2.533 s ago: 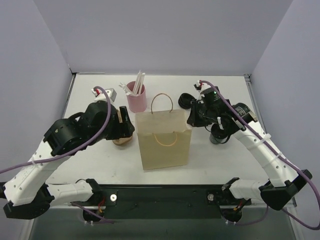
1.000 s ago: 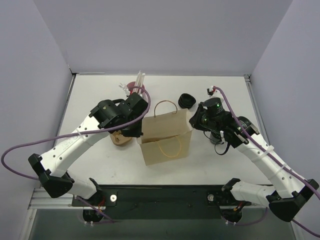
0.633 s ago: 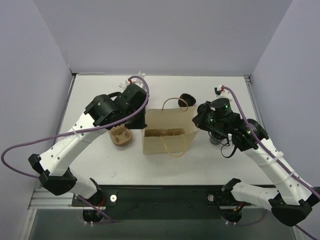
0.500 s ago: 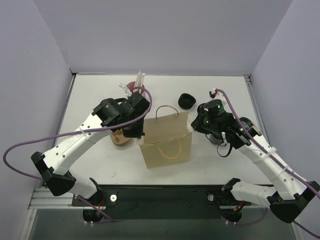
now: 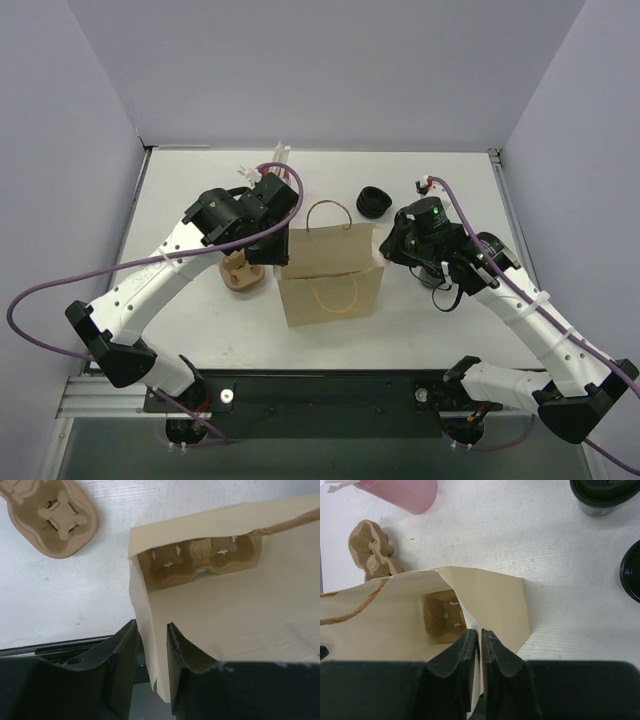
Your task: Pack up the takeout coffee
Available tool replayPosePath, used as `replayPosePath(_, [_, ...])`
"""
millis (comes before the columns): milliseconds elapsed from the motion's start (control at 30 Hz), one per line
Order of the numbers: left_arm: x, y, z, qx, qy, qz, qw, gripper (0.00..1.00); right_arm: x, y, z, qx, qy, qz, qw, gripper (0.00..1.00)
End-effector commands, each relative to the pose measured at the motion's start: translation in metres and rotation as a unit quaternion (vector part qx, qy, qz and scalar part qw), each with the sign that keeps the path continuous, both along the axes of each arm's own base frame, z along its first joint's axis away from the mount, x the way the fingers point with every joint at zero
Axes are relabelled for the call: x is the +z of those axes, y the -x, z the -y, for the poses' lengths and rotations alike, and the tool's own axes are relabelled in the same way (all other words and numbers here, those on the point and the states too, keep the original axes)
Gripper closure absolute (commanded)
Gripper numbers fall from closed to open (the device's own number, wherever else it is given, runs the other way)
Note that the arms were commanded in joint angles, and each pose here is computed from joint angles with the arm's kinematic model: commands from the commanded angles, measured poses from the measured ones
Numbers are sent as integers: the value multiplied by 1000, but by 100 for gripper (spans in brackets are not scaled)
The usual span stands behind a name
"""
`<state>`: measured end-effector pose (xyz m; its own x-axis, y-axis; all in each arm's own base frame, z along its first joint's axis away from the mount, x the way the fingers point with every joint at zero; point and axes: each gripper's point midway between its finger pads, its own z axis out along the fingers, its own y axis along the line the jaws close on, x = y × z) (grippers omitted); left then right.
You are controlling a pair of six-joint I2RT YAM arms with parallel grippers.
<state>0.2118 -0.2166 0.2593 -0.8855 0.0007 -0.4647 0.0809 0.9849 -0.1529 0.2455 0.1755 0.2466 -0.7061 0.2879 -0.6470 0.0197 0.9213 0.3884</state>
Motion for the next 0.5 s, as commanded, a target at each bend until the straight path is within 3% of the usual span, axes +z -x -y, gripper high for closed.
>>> replayPosePath(0, [10, 1, -23, 6, -32, 8, 999, 60, 16, 4, -3, 17, -9, 12, 1000, 82])
replayPosePath(233, [11, -12, -21, 1, -37, 18, 999, 59, 37, 2, -1, 23, -12, 38, 999, 67])
replayPosePath(467, [10, -29, -15, 1, -35, 34, 999, 59, 59, -4, 5, 25, -4, 68, 997, 61])
